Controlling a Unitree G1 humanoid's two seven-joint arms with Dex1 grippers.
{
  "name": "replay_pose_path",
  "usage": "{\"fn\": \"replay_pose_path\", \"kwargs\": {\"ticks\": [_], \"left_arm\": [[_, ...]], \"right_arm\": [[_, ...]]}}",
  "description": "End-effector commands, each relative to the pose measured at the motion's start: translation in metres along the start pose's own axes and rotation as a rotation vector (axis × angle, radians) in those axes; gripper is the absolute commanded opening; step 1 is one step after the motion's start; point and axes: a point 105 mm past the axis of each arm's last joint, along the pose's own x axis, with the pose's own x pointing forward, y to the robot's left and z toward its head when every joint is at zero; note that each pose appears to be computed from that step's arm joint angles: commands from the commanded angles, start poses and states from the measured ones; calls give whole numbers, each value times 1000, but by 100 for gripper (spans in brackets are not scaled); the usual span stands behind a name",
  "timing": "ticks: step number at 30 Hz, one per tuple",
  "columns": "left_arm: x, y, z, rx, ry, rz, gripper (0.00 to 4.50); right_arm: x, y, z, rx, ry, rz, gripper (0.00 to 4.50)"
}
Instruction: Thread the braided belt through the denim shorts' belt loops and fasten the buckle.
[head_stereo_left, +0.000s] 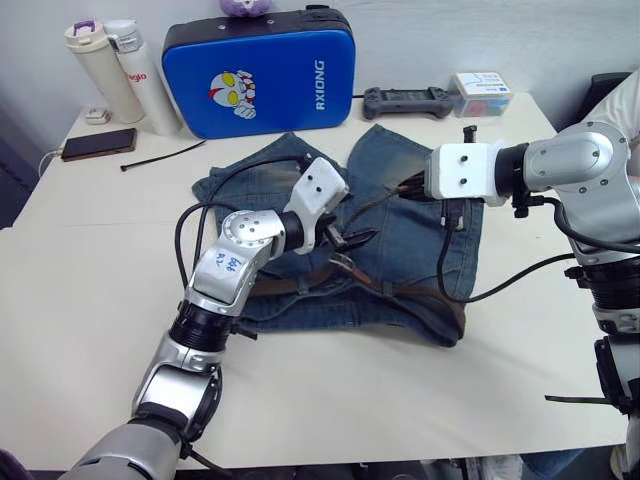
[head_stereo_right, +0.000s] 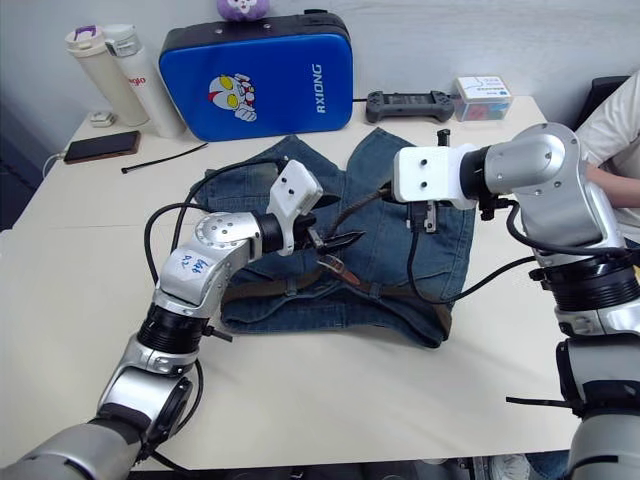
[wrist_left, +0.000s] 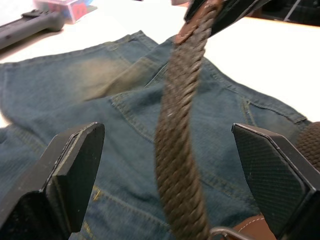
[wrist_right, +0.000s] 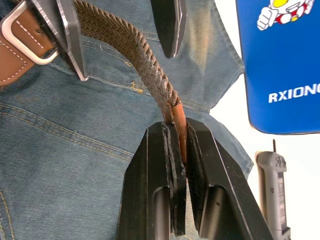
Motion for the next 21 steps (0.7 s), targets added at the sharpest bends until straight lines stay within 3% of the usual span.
{"fn": "replay_pose_path", "kwargs": {"ticks": [1,4,12,15,21], "left_arm": [[1,0,20,20,-66,10,446],[3,-3,21,15,-66,-6,368],[1,-4,21,-12,-70,-15,18],[1,-2,24,-29,-80,-9,3],[-2,4,22,-123,-91,18,0]], "right_arm": [[-10,-12,16,-28,-52,-47,0],[-8,-11,17,-26,-58,-45,0],[-9,-11,15,0,-54,-63,0],[-8,-10,19,37,-90,-65,0],[-12,-7,18,106,-106,-68,262]]}}
